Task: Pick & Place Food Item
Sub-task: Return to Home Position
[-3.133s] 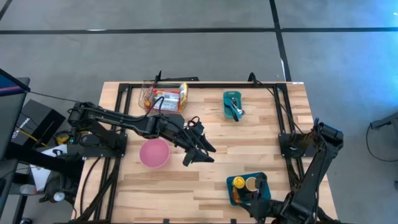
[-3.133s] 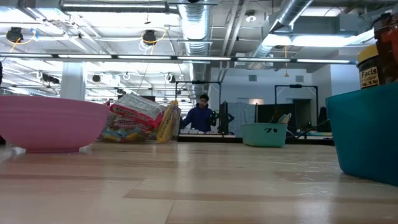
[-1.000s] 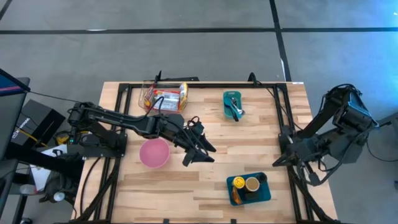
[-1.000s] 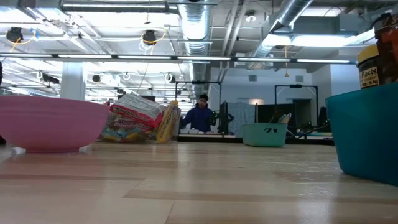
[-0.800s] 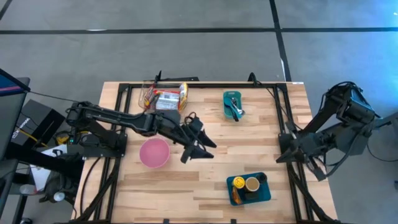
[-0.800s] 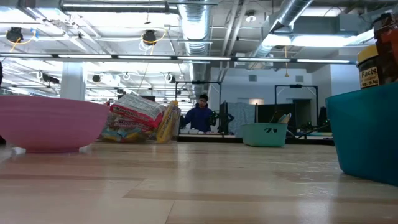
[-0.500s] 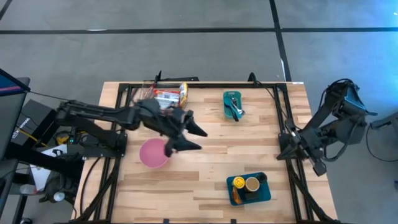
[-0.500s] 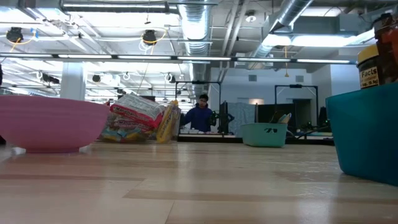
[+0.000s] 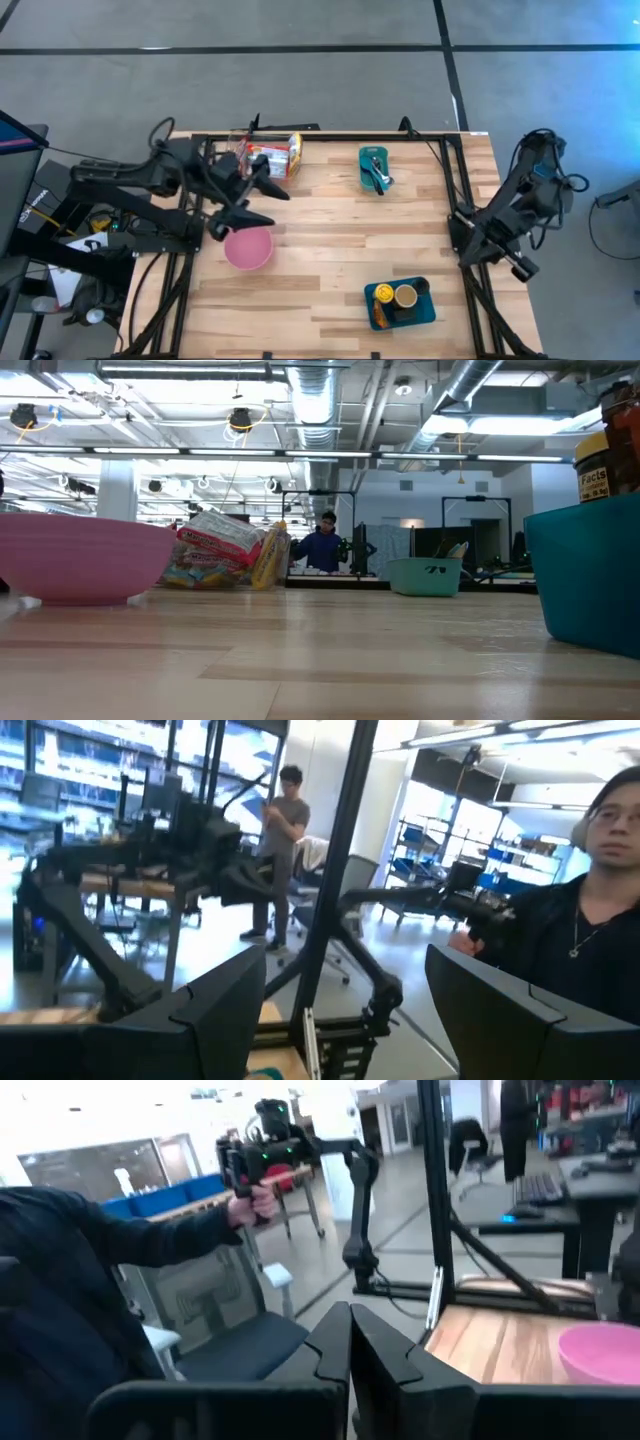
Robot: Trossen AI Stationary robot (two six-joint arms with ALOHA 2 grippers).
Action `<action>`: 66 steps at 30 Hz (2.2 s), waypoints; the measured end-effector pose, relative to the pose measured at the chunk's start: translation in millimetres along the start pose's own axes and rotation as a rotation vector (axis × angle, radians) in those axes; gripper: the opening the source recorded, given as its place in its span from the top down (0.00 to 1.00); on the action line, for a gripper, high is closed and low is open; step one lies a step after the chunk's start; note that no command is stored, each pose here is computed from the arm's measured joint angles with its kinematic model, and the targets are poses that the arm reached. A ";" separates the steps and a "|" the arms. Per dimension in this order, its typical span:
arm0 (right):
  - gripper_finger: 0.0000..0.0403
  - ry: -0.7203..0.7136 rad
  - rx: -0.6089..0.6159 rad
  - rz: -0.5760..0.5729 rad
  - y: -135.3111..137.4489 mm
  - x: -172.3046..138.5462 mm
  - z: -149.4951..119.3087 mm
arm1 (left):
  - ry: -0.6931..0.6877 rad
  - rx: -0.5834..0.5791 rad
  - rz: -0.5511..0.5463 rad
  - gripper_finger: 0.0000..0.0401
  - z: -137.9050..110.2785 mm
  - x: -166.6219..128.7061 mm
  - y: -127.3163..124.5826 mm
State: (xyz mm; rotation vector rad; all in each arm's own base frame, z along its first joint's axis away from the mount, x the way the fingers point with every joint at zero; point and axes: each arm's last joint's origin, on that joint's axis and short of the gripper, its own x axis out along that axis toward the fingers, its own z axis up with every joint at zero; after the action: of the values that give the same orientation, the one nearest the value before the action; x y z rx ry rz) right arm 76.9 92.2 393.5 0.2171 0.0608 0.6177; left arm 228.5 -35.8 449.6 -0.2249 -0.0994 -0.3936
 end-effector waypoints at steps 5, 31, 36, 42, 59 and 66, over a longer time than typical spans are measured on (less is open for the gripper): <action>1.00 -0.069 -0.016 -0.011 -9.0 -11.0 -9.9 | -0.009 0.031 -0.002 0.33 8.1 -16.8 -6.5; 1.00 -0.382 -0.095 -0.095 -44.4 -123.7 -5.6 | -0.271 0.148 -0.054 0.33 55.8 -135.8 -49.9; 1.00 -0.409 -0.086 -0.091 -47.8 -136.3 -8.5 | -0.313 0.159 -0.062 0.33 59.5 -157.8 -56.7; 1.00 -0.423 -0.073 -0.090 -52.3 -150.0 -15.5 | -0.332 0.161 -0.067 0.33 59.7 -177.9 -62.2; 1.00 -0.414 -0.042 -0.128 -52.4 -124.3 -33.6 | -0.385 0.177 -0.078 0.33 57.6 -220.6 -73.2; 1.00 -0.454 -0.026 -0.124 -51.4 -94.0 -59.4 | -0.402 0.182 -0.082 0.33 55.9 -233.9 -76.3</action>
State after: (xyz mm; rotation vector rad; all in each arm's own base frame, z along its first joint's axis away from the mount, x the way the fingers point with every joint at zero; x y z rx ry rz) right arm 22.3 7.7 323.4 0.3218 -0.3686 0.4341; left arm -19.2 -5.0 486.4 -0.1181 -0.5385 -0.4140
